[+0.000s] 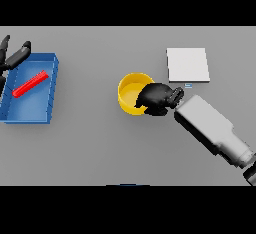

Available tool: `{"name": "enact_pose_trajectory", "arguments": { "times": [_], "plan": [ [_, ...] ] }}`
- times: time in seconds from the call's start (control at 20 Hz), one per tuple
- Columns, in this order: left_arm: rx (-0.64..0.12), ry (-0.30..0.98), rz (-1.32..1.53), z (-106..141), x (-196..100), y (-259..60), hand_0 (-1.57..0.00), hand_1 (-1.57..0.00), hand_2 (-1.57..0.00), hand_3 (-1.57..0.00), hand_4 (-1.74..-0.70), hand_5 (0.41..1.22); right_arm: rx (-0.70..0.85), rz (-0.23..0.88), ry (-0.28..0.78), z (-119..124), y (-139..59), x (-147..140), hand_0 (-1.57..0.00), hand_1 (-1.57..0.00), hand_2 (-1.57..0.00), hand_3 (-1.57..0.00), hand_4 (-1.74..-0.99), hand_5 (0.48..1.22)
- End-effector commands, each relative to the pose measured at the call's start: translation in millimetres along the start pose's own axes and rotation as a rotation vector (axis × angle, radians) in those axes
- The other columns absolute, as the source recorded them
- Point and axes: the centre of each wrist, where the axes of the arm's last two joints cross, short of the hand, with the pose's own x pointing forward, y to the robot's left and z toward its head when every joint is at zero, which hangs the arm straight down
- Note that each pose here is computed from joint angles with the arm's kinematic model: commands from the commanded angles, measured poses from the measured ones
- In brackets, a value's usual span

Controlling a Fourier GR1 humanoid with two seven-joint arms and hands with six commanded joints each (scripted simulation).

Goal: Pick up the red beaker and tilt it to pour out 1 green nut into yellow bowl. Pick up the yellow bowl and place it on the metallic measuring scale.

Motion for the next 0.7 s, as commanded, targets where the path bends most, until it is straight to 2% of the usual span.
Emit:
{"name": "enact_pose_trajectory", "arguments": {
  "times": [0.0,0.25,0.35,0.65],
  "plan": [
    [-0.003,-0.002,0.0,0.8,1.1,0.4,0.0,0.0,0.0,0.0,-0.72,0.695,-0.01,0.001,-0.004,-0.3,0.6,-0.5,-1.43,-1.42,-1.24,-1.18,-1.689,1.184],
    [-0.005,0.001,-0.005,4.7,0.9,2.3,0.0,0.0,0.0,0.0,-0.72,0.694,-0.029,-0.01,0.016,3.4,0.2,-4.7,-1.53,-1.52,-1.32,-1.31,-1.724,1.209],
    [-0.004,0.011,0.0,6.2,-3.5,3.1,0.0,0.0,0.0,0.0,-0.72,0.696,-0.041,-0.024,0.022,9.0,-5.9,-7.3,-1.54,-1.54,-1.33,-1.34,-1.73,1.213],
    [-0.009,0.011,-0.004,8.7,-5.3,-0.8,0.0,0.0,0.0,0.0,-0.72,0.688,-0.094,-0.039,0.05,37.1,-30.8,-17.2,-1.56,-1.56,-1.43,-1.21,-1.738,1.219]
  ]
}}
